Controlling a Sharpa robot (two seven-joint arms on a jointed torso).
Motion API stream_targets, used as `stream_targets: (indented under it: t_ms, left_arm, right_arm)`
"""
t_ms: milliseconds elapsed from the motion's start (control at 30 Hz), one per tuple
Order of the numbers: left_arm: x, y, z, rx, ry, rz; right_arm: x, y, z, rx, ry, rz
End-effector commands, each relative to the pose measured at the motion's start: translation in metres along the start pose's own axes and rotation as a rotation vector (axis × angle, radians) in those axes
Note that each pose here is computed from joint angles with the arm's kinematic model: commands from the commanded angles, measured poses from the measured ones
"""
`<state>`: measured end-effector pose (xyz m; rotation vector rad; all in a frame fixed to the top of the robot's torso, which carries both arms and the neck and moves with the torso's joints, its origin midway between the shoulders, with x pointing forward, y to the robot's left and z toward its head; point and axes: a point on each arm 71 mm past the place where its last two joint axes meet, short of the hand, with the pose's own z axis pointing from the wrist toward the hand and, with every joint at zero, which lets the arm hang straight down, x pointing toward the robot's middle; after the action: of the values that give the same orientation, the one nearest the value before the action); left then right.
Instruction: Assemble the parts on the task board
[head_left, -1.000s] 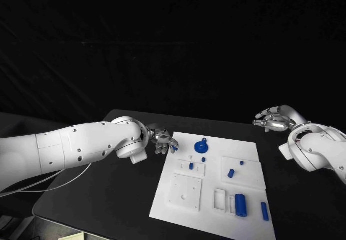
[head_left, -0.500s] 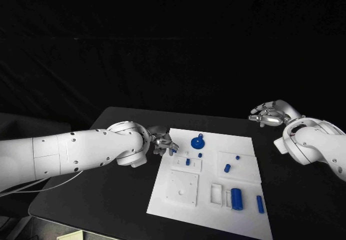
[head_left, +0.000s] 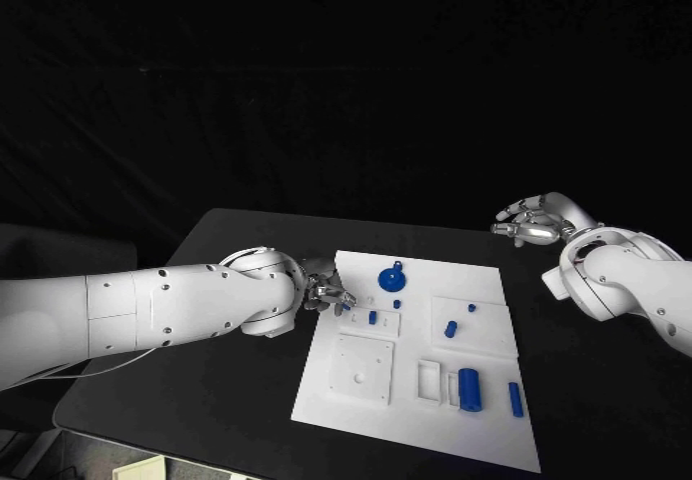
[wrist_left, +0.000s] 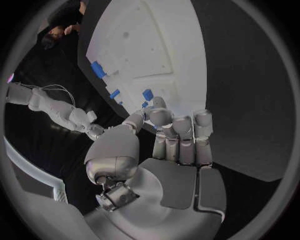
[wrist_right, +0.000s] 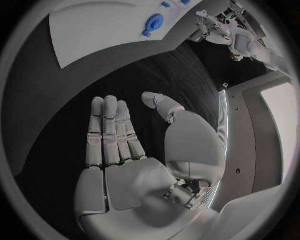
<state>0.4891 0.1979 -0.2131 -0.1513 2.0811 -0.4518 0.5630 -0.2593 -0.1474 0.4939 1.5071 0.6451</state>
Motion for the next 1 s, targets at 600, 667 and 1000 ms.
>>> stream_targets:
  t_ms: [600,667,1000]
  left_arm:
    - [0.0096,-0.0049,0.0126,-0.005,0.038,0.043]
    - [0.0101,-0.0054,0.0132,-0.005,0.042,0.045]
    - [0.0138,-0.0060,0.0170,-0.003,0.044,0.046]
  right_arm:
    - [0.003,0.004,0.000,-0.019,0.019,0.000]
    - [0.004,0.004,0.001,-0.019,0.019,0.000]
    - [0.004,0.004,0.000,-0.019,0.019,0.000]
